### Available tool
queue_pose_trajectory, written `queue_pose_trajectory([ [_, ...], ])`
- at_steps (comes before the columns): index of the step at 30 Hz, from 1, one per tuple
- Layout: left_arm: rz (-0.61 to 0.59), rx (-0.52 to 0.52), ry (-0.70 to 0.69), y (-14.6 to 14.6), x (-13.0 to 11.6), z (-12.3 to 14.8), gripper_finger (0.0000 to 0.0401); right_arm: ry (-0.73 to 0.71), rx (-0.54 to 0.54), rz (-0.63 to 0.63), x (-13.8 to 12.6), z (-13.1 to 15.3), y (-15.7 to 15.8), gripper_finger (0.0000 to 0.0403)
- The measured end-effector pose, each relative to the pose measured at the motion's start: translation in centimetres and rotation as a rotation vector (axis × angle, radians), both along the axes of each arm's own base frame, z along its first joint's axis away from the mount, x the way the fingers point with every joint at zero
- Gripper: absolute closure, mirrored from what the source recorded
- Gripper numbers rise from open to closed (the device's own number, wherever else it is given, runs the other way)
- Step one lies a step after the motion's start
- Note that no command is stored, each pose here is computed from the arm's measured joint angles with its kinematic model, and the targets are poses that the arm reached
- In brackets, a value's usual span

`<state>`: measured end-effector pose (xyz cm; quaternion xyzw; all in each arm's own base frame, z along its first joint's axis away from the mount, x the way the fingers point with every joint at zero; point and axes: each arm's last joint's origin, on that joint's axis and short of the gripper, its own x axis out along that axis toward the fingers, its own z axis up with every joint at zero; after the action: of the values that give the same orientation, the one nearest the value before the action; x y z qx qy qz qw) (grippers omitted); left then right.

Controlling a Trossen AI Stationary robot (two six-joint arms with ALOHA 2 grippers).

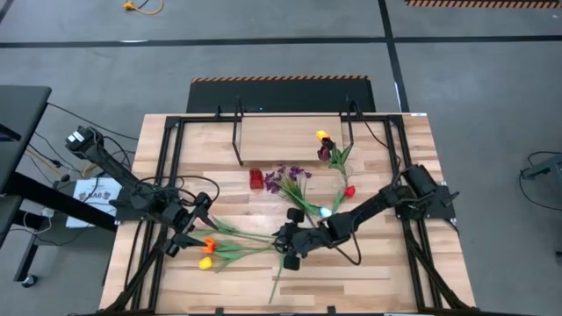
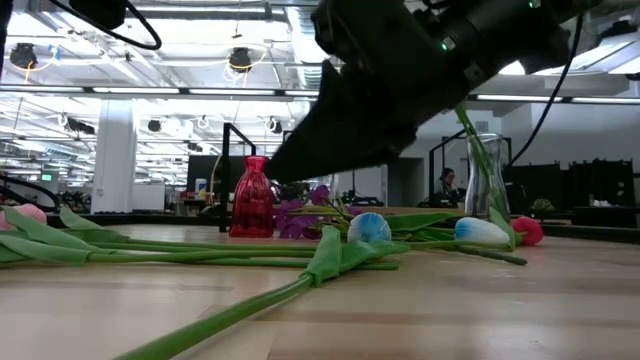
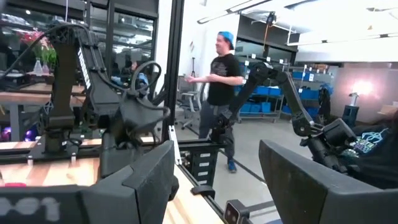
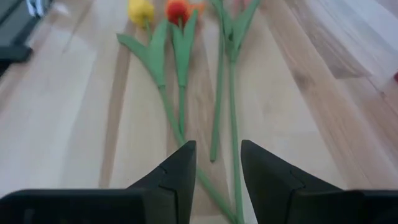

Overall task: Pick and place flowers into a vace then onto a shelf
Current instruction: Put the pink flower into the transparent vase

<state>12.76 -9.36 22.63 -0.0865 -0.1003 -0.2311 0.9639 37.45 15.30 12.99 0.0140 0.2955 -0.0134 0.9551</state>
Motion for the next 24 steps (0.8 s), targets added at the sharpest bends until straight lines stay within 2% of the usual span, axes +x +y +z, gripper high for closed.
queue_pose_trajectory([
  [7, 0.021, 0.035, 0.013, 0.0, 0.1, -0.3, 0.0175, 0.046, -0.011, -0.013, 0.1, -0.4, -0.9, 0.0285],
  [16, 0.028, 0.036, 0.017, 0.0, 0.1, -0.3, 0.0175, 0.12, -0.009, 0.021, 0.0, -2.6, -0.9, 0.0285],
  [24, 0.03, 0.043, 0.026, 0.0, 0.1, -0.4, 0.0175, 0.116, 0.009, 0.002, 0.8, -3.9, -1.4, 0.0285],
])
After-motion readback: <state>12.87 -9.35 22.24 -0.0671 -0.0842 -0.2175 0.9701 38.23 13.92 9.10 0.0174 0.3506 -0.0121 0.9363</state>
